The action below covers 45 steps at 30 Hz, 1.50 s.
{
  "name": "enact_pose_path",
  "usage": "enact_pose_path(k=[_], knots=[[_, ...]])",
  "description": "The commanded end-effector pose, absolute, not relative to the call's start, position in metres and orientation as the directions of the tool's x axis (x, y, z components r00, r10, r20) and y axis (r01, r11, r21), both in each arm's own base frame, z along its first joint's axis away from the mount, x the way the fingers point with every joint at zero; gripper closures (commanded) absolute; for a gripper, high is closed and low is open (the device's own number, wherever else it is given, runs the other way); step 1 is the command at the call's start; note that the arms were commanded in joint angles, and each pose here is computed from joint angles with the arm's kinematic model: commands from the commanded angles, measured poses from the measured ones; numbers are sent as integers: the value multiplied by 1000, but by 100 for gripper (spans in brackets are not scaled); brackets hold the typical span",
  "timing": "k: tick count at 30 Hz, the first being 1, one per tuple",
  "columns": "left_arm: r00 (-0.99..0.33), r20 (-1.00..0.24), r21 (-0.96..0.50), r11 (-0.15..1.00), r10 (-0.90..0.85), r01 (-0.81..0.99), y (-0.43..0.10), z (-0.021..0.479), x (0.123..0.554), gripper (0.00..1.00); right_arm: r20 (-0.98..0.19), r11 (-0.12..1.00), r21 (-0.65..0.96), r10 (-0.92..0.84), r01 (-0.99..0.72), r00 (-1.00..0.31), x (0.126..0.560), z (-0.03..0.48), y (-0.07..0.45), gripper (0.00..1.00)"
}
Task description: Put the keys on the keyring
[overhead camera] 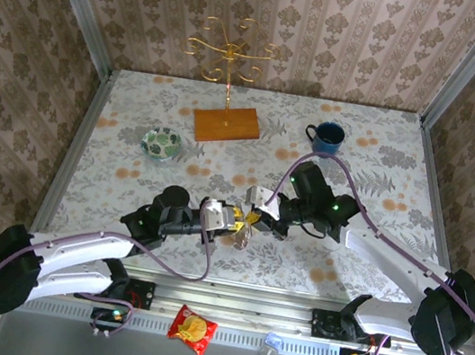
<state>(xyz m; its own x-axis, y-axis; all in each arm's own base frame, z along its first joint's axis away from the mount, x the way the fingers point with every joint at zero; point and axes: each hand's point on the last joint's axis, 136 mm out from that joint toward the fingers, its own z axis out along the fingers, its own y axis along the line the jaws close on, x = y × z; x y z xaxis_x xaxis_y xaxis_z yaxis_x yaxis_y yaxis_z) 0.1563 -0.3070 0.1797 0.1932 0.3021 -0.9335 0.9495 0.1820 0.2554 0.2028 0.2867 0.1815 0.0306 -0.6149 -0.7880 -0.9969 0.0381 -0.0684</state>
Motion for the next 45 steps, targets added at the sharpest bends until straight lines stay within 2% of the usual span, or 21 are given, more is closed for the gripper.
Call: enact_pose_path(k=[1, 7, 11, 13, 14, 16, 18, 23, 28, 36, 45], knots=[[226, -915, 295, 171, 335, 940, -309, 189, 159, 81, -733, 1, -118, -675, -993, 86, 202, 184, 285, 100], [227, -910, 298, 167, 347, 940, -312, 190, 160, 82, -647, -41, -156, -751, -987, 133, 200, 179, 287, 100], [231, -906, 303, 162, 355, 939, -312, 191, 160, 90, -660, -62, -157, -736, -986, 151, 196, 184, 293, 100], [236, -906, 305, 157, 352, 939, -311, 192, 159, 99, -684, -56, -152, -714, -987, 146, 195, 188, 296, 100], [237, -907, 306, 158, 348, 939, -311, 193, 159, 100, -696, -44, -148, -705, -988, 136, 195, 189, 296, 98], [241, -911, 307, 161, 335, 938, -311, 194, 158, 100, -727, -5, -125, -680, -992, 95, 197, 190, 293, 83], [241, -917, 304, 166, 318, 938, -310, 196, 156, 100, -764, 33, -119, -642, -992, 70, 203, 194, 292, 75], [242, -930, 297, 175, 277, 939, -309, 199, 153, 100, -778, 67, -77, -628, -995, 18, 205, 185, 288, 71], [238, -938, 287, 180, 253, 941, -308, 199, 152, 100, -785, 68, -59, -619, -996, 4, 207, 180, 291, 72], [229, -937, 283, 189, 263, 940, -307, 196, 154, 100, -786, 82, -52, -618, -995, -9, 207, 184, 288, 80], [229, -937, 283, 191, 265, 940, -307, 196, 154, 100, -765, 98, -42, -643, -994, -31, 204, 182, 279, 83]])
